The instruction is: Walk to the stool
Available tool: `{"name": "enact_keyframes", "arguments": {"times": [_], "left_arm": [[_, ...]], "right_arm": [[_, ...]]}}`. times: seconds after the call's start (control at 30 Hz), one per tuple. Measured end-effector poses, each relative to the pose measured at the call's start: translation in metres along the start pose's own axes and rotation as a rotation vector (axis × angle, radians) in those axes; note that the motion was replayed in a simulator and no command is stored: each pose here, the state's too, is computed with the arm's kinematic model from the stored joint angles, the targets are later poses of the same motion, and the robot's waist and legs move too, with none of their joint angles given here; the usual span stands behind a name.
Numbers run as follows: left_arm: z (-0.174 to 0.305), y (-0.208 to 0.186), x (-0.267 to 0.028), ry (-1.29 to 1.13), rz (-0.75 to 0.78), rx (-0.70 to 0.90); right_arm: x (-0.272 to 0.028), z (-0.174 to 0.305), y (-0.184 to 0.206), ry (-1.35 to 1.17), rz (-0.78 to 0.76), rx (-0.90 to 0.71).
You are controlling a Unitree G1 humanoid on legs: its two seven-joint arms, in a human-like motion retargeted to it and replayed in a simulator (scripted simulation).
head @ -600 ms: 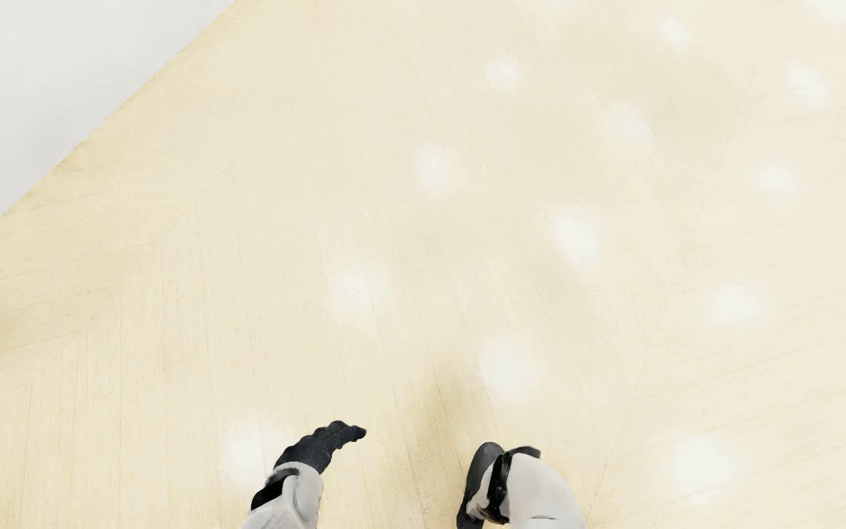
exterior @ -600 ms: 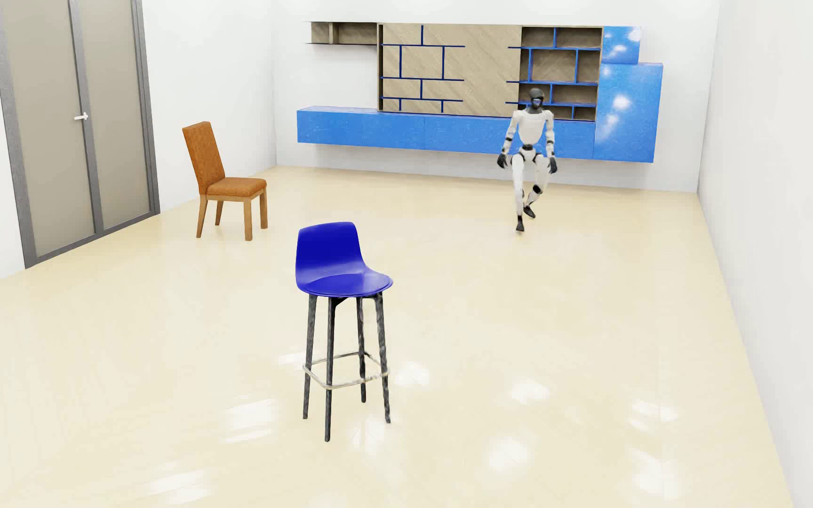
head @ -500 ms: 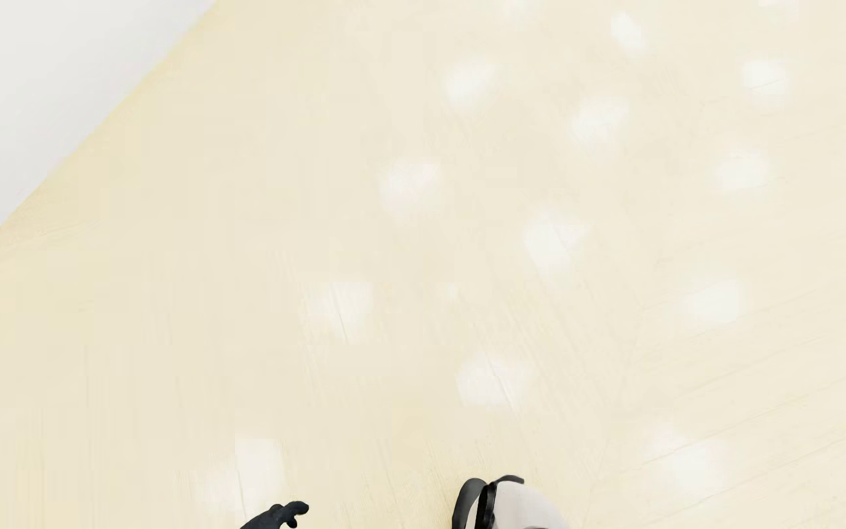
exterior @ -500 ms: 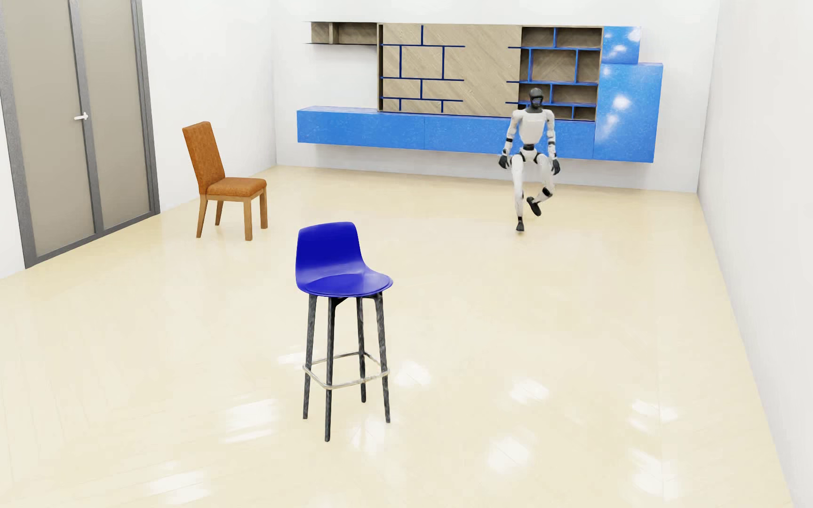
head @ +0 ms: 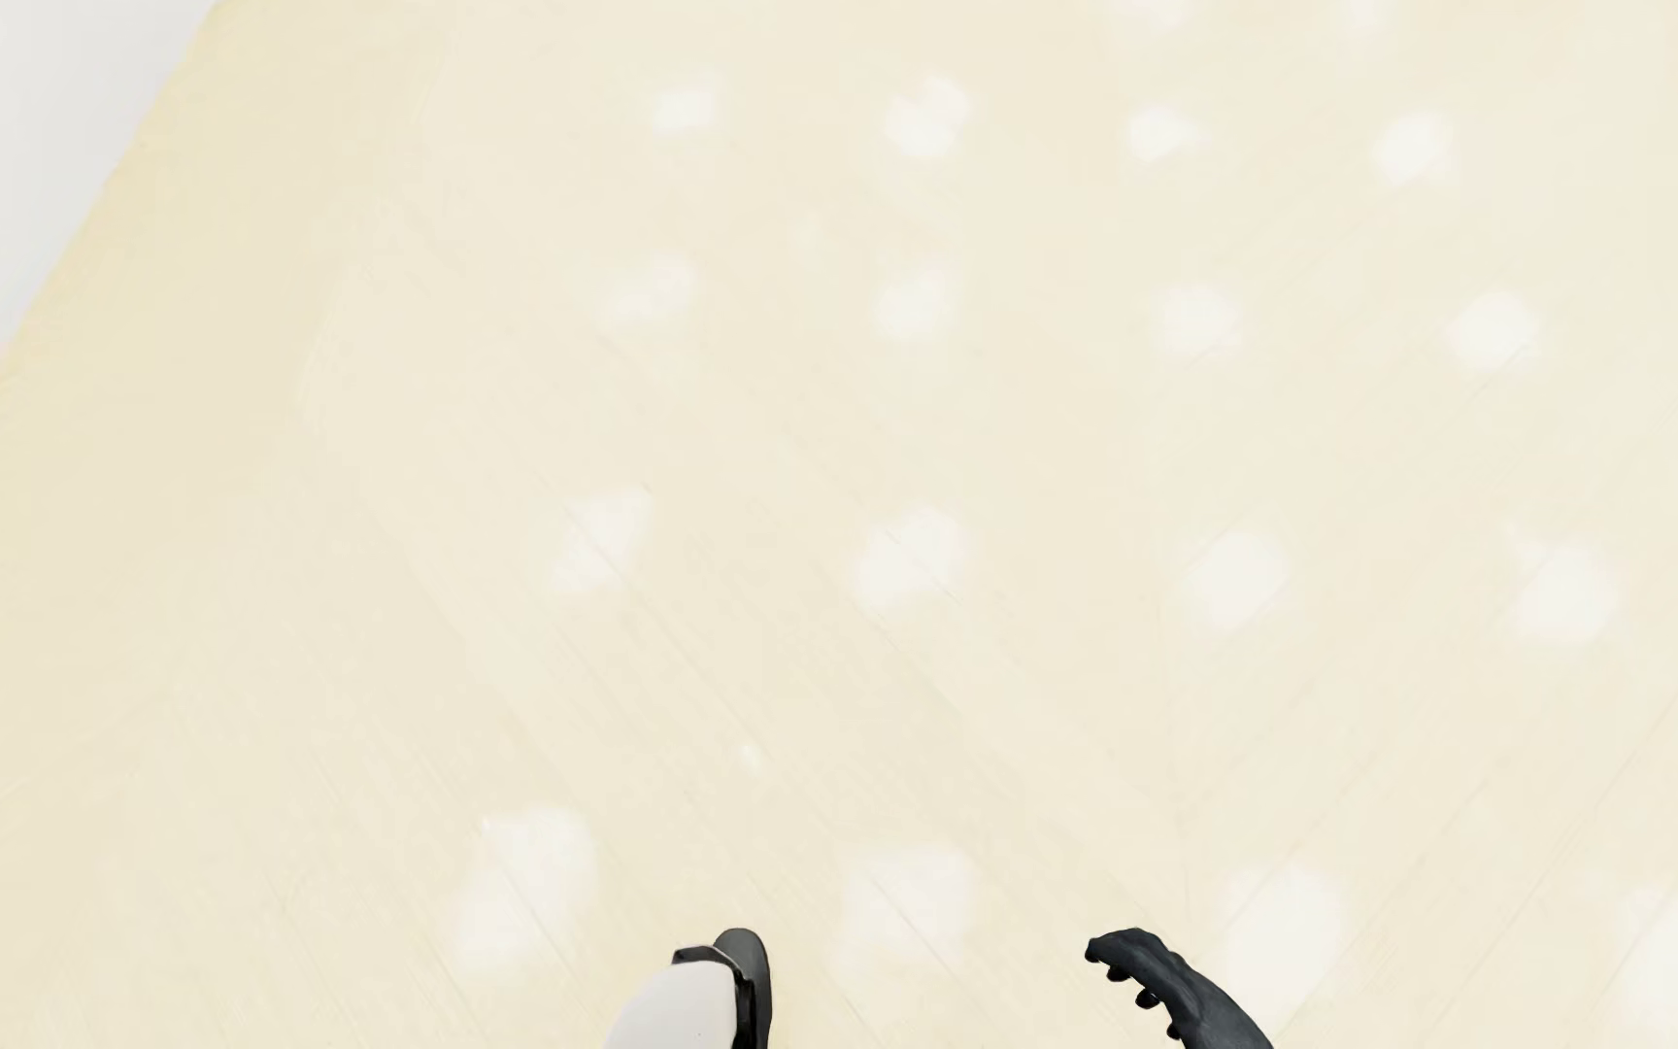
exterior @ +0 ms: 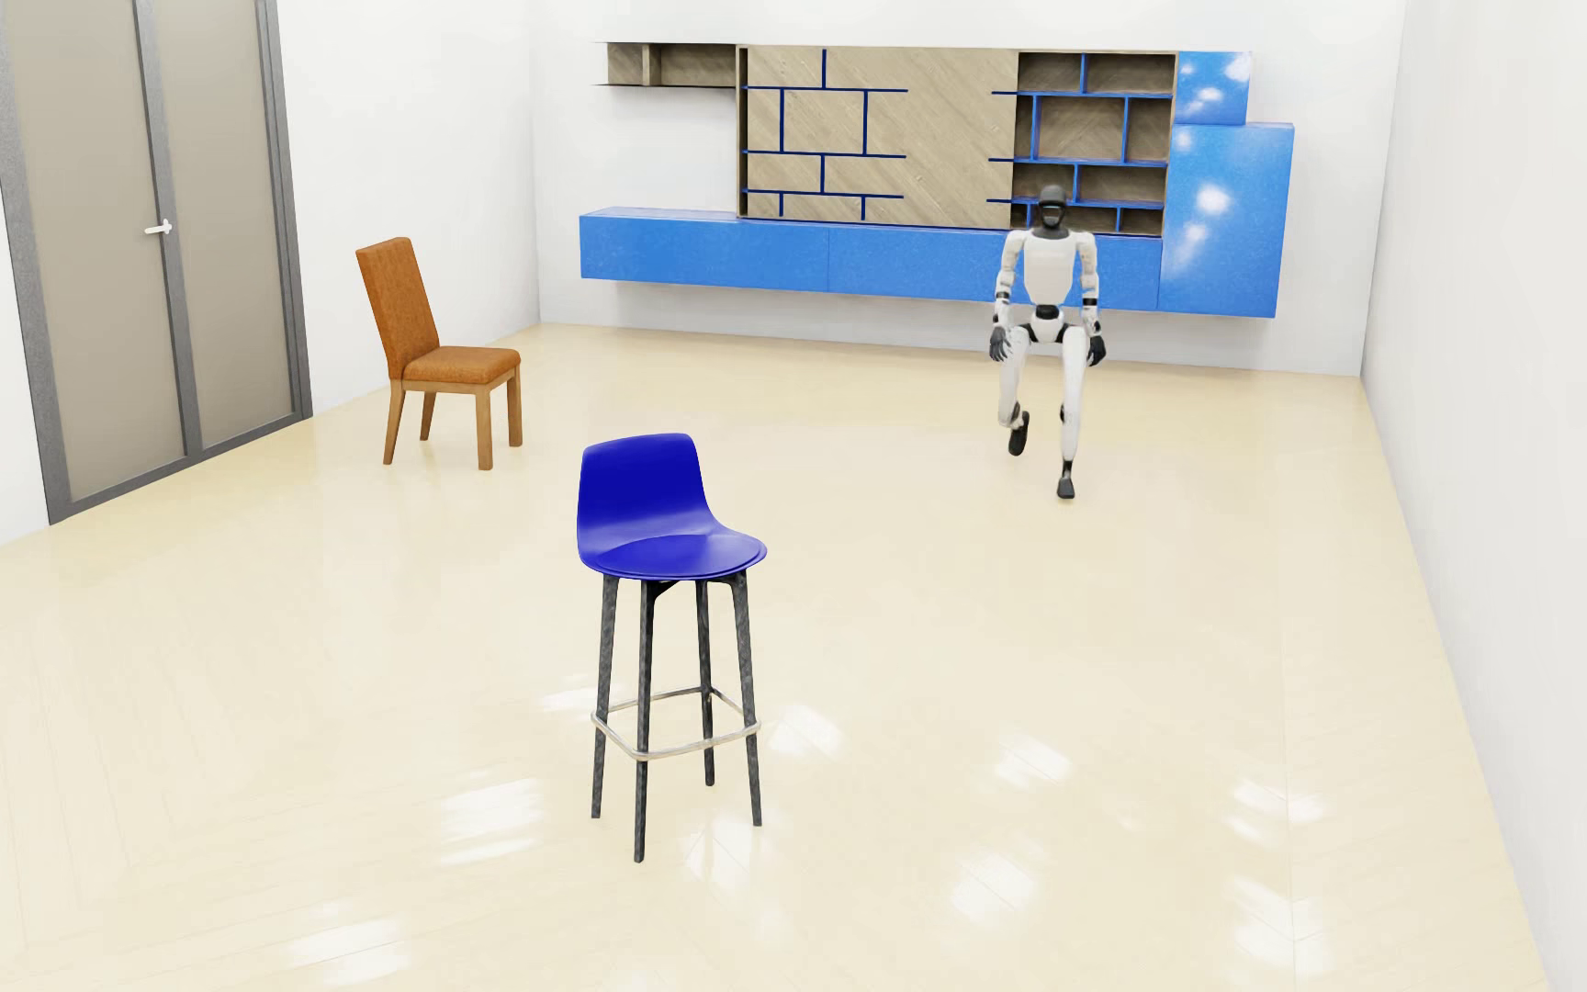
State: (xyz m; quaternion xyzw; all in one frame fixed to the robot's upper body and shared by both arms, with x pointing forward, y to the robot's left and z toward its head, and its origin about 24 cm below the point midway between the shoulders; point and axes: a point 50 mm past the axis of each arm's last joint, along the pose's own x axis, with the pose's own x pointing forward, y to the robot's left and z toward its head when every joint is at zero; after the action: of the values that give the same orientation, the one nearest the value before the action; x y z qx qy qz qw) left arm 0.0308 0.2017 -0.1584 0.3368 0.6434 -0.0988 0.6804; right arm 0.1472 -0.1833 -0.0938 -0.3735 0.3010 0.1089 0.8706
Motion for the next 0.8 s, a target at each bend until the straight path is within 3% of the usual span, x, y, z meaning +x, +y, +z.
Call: {"name": "enact_keyframes", "arguments": {"times": [0.07, 0.13, 0.2, 0.3, 0.37, 0.43, 0.53, 0.63, 0.67, 0.73, 0.8], "left_arm": [[0.053, 0.042, 0.0, -0.167, 0.156, 0.138], [0.11, 0.084, -0.015, -0.374, 0.302, 0.311], [0.169, 0.128, -0.051, -0.601, 0.465, 0.402], [0.213, 0.172, -0.104, -0.853, 0.695, 0.197], [0.201, 0.179, -0.103, -0.819, 0.724, 0.097], [0.174, 0.167, -0.083, -0.706, 0.693, 0.057], [0.125, 0.101, -0.031, -0.444, 0.396, -0.044], [0.055, 0.033, 0.002, -0.17, -0.043, 0.256], [0.03, 0.023, 0.003, -0.118, -0.133, 0.278], [-0.019, 0.01, -0.003, -0.018, -0.031, 0.069], [-0.044, -0.022, -0.012, 0.094, 0.052, -0.136]], "right_arm": [[-0.008, -0.043, 0.017, 0.272, -0.016, -0.036], [-0.033, -0.091, 0.034, 0.589, -0.043, 0.13], [-0.06, -0.123, 0.041, 0.739, -0.003, 0.241], [-0.111, -0.143, 0.062, 0.795, 0.013, 0.246], [-0.13, -0.14, 0.088, 0.851, 0.03, 0.352], [-0.109, -0.13, 0.091, 0.829, 0.028, 0.339], [-0.026, -0.082, 0.056, 0.582, 0.007, 0.135], [0.045, 0.029, 0.008, 0.037, 0.036, -0.097], [0.055, 0.08, -0.013, -0.198, -0.019, -0.166], [0.044, 0.158, -0.043, -0.59, -0.158, -0.137], [0.024, 0.158, -0.051, -0.705, -0.117, -0.137]]}}
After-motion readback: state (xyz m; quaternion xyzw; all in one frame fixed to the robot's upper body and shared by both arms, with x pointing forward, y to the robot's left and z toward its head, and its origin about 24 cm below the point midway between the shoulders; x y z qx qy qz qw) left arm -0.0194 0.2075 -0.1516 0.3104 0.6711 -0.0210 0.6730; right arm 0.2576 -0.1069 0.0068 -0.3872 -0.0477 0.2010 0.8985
